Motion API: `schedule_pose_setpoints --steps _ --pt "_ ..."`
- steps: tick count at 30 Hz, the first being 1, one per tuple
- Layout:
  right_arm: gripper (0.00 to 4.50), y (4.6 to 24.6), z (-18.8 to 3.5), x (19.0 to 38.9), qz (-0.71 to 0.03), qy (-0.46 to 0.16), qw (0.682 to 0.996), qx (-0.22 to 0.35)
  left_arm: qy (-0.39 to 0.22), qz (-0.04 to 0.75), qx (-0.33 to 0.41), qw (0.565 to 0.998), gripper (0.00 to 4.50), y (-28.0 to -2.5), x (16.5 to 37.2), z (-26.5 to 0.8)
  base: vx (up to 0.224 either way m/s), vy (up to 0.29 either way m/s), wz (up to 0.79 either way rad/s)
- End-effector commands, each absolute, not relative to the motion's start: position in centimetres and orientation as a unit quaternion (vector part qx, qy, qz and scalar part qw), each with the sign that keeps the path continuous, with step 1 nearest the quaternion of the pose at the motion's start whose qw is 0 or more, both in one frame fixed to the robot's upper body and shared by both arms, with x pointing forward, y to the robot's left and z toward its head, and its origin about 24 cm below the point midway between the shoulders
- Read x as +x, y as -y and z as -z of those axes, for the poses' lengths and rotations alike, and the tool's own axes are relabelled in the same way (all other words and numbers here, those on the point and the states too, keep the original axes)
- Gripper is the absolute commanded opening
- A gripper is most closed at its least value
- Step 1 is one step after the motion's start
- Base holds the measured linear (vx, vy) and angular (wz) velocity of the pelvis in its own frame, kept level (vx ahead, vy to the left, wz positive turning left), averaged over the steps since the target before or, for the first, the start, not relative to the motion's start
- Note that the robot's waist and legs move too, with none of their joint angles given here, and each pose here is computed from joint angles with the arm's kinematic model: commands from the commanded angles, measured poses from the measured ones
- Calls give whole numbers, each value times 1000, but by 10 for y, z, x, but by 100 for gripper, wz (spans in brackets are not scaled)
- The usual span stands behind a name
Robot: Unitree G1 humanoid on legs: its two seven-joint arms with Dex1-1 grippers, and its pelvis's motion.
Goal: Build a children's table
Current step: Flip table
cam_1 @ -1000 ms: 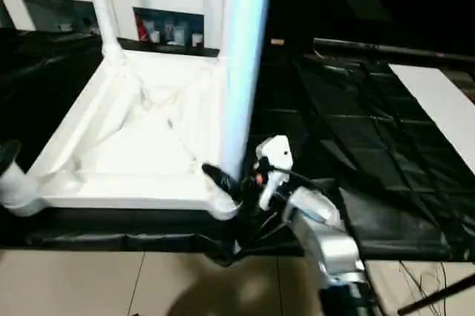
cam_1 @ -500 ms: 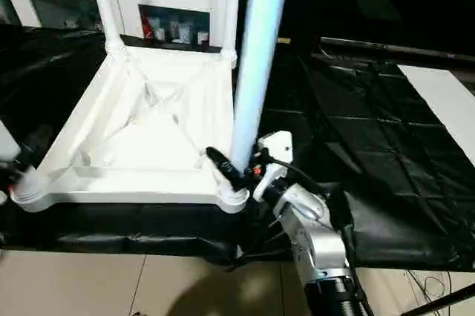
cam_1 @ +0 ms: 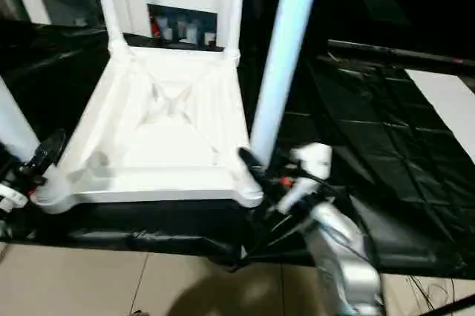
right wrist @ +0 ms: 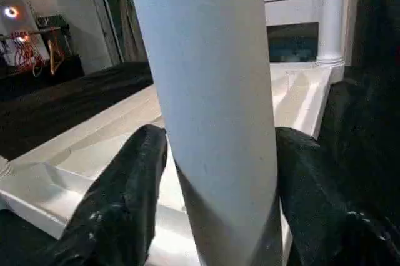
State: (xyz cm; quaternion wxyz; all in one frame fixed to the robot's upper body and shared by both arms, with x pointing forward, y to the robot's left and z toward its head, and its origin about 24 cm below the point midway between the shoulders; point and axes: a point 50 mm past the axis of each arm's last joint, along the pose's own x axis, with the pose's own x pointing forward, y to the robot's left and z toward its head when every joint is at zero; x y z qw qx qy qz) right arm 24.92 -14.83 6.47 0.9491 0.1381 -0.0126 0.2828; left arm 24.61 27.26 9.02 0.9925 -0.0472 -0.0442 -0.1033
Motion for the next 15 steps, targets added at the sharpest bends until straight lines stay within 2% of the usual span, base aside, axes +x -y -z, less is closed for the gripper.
schedule_pose_setpoints --steps 1,2,4,6,15 --pt "235 154 -70 247 -274 22 952 138 51 133 -43 989 234 -257 257 -94 0 0 0" --pt "212 157 -71 245 -266 25 954 137 49 134 -38 989 236 -255 260 -94 0 0 0" --pt "199 159 -71 243 -258 26 956 137 49 133 -34 989 215 -253 265 -95 0 0 0" --pt "189 163 -72 241 -249 27 958 139 49 133 -29 989 213 -251 270 -97 0 0 0" --pt "182 166 -73 228 -263 32 955 136 52 162 -21 985 206 -231 289 -99 0 0 0"
